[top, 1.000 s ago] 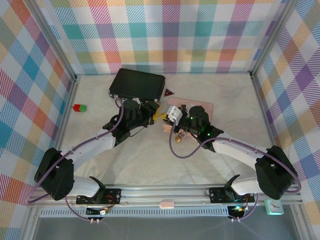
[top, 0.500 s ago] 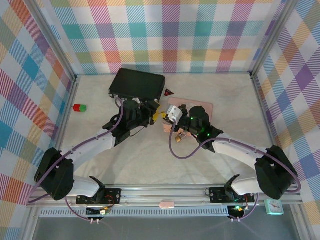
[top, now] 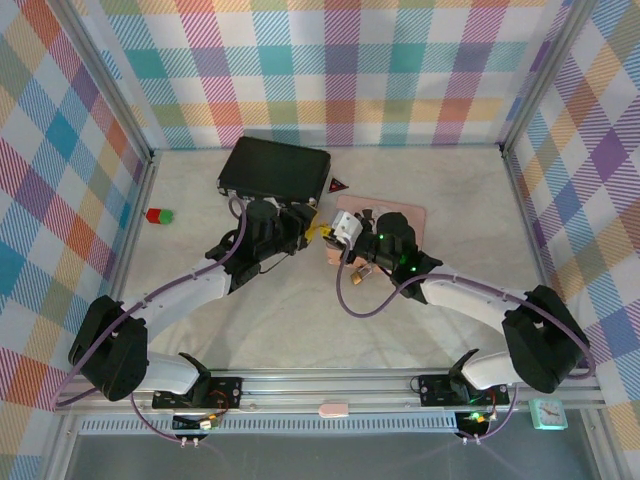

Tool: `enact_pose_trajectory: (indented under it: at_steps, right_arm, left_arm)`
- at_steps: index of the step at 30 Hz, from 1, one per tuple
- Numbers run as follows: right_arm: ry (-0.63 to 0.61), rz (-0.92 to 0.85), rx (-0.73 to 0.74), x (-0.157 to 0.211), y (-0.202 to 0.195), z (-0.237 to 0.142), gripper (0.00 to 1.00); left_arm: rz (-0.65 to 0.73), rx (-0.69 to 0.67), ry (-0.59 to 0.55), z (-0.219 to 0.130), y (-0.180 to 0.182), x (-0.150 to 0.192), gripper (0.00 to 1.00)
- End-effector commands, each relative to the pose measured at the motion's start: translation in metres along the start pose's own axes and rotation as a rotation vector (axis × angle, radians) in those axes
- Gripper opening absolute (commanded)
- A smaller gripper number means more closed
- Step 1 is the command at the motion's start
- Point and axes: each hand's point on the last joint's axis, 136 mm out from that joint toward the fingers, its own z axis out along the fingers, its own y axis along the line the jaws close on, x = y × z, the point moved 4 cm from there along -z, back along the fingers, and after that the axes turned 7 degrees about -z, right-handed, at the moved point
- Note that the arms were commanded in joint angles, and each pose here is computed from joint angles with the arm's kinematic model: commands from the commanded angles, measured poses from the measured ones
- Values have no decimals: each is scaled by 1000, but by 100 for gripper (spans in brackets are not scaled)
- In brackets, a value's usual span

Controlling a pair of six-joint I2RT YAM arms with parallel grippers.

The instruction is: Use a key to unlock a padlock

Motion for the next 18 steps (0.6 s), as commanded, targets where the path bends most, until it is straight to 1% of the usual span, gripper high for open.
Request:
enact_pose_trajectory:
  at_steps: [1, 3, 7, 10, 11, 14, 15, 17, 18]
  right_arm:
    - [-30, 5, -40, -2, 8, 1, 0]
    - [-31, 11, -55, -3, 10, 0, 0]
    - [-42, 22, -80, -5, 14, -2, 0]
    - [-48, 28, -93, -6, 15, -1, 0]
    - [-50, 29, -99, -6, 16, -1, 0]
    - [-58, 36, -96, -9, 14, -2, 0]
    - [-56, 56, -79, -10, 12, -2, 3]
    - [-28, 122, -51, -13, 4, -4, 21]
    - [4, 172, -44, -14, 1, -6, 31]
  left_arm:
    - [-14, 40, -5, -12, -8, 3, 25]
    - [-13, 43, -15, -14, -7, 2, 19]
    - [-13, 42, -9, -12, -6, 2, 10]
    - [-14, 44, 1, -8, -8, 3, 1]
    - [-13, 43, 1, -8, -7, 3, 0]
    - [-7, 42, -12, -8, -7, 1, 0]
    - [6, 46, -21, -9, -7, 0, 0]
    - [75, 51, -61, -10, -11, -6, 0]
    - [134, 57, -86, -10, -14, -10, 0]
